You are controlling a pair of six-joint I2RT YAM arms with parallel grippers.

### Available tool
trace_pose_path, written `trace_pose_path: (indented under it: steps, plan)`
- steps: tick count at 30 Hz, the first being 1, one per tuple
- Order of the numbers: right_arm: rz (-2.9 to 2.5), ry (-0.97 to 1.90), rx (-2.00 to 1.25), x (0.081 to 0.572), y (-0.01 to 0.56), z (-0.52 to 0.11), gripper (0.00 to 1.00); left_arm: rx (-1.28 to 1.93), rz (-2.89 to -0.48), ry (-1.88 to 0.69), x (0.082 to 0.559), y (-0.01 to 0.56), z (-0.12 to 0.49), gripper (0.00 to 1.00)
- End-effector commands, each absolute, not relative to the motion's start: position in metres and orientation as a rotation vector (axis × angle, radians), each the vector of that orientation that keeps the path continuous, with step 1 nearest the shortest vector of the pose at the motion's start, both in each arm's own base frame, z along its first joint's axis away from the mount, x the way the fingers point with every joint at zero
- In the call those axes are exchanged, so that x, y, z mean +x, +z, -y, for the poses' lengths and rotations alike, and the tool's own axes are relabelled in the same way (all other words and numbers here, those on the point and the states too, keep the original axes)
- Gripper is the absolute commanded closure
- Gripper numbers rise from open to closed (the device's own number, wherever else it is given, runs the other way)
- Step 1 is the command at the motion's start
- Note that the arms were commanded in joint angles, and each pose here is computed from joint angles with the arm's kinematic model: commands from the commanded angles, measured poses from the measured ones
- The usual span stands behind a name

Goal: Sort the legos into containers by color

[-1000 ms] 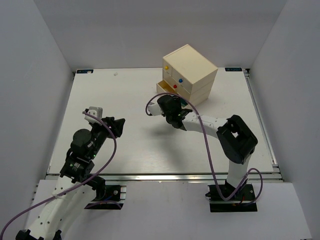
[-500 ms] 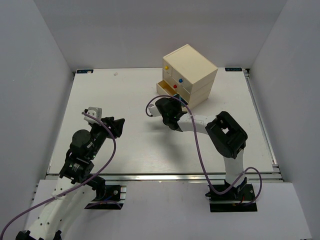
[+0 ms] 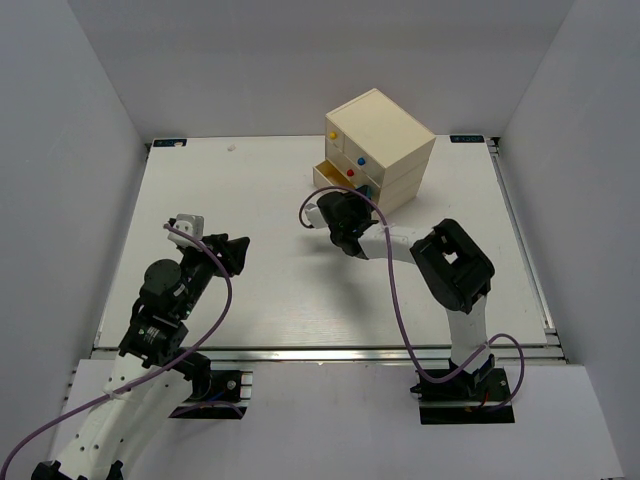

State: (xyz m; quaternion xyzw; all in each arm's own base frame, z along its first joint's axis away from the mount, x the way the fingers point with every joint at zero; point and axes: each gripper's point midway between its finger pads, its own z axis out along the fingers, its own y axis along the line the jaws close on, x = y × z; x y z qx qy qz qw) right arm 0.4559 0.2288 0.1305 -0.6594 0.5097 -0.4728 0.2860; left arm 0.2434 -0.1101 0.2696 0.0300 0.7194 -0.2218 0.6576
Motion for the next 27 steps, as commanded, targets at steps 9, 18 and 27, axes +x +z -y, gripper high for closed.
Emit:
trace_pose_path:
  steps: [9,18,27]
  plan:
    - [-1.362,-1.276,-1.696,0.460,0.142,-0.234,0.39,0.079,-1.607,-0.506,0.242,0.276,0.110,0.36]
    - [-1.384,-1.199,-1.558,0.459,0.188,-0.243,0.48,0.085,-1.609,-0.519,0.243,0.275,0.113,0.43]
    - [-1.664,-0.423,-1.272,0.421,0.286,-0.275,0.67,0.065,-1.629,-0.712,0.251,0.268,0.144,1.00]
